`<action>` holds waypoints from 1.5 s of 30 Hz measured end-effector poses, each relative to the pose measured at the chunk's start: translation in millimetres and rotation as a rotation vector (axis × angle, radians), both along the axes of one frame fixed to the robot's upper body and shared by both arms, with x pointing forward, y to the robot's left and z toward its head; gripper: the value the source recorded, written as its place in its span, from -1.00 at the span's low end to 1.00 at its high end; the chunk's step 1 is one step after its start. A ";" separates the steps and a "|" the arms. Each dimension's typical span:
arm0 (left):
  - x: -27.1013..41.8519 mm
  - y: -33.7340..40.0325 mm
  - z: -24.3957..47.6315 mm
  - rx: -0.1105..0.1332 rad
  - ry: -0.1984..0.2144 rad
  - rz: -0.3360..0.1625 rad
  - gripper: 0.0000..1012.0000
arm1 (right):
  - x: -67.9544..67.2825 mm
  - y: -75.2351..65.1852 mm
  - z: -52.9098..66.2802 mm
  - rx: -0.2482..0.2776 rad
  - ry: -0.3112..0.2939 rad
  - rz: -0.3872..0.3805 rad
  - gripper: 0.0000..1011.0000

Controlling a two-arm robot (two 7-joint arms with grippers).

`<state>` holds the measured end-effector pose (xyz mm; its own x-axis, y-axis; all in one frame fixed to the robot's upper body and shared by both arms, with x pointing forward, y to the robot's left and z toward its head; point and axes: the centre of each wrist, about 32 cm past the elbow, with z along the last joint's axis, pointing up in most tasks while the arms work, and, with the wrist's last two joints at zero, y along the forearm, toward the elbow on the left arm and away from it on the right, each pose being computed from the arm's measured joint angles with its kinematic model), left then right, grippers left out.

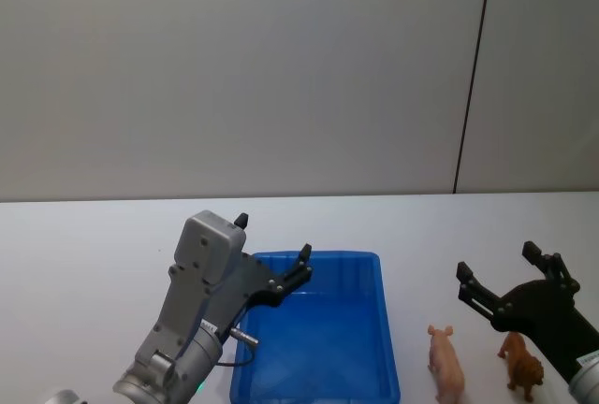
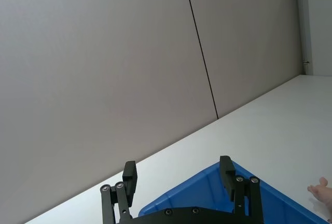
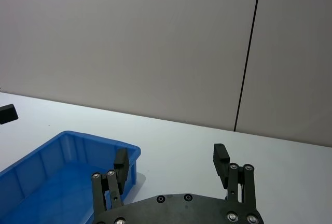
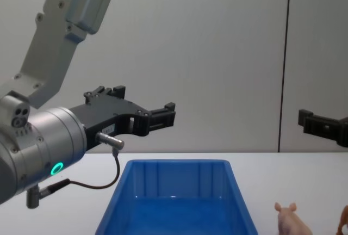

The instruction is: Pick up the two dolls from the table and place them into the box.

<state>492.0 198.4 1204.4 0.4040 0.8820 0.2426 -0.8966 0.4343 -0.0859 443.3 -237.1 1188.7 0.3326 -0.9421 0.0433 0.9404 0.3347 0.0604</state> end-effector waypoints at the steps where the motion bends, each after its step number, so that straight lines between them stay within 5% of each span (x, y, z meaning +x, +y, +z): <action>1: 0.0 0.0 0.0 0.000 0.000 0.000 0.98 | 0.0 0.0 0.0 0.000 0.000 0.000 0.98; 25: 0.0 0.0 0.0 0.000 0.000 0.000 0.98 | 0.2 -1.1 -0.5 -0.003 0.006 0.001 0.98; 45: 0.0 0.0 0.0 0.000 0.000 0.000 0.98 | -4.7 -32.0 -14.5 -0.062 0.178 0.007 0.98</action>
<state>492.0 198.4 1204.4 0.4040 0.8820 0.2425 -0.8967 0.4343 -0.0859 438.6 -269.1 1174.2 0.3464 -0.9372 0.0407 0.9321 0.3390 -0.1277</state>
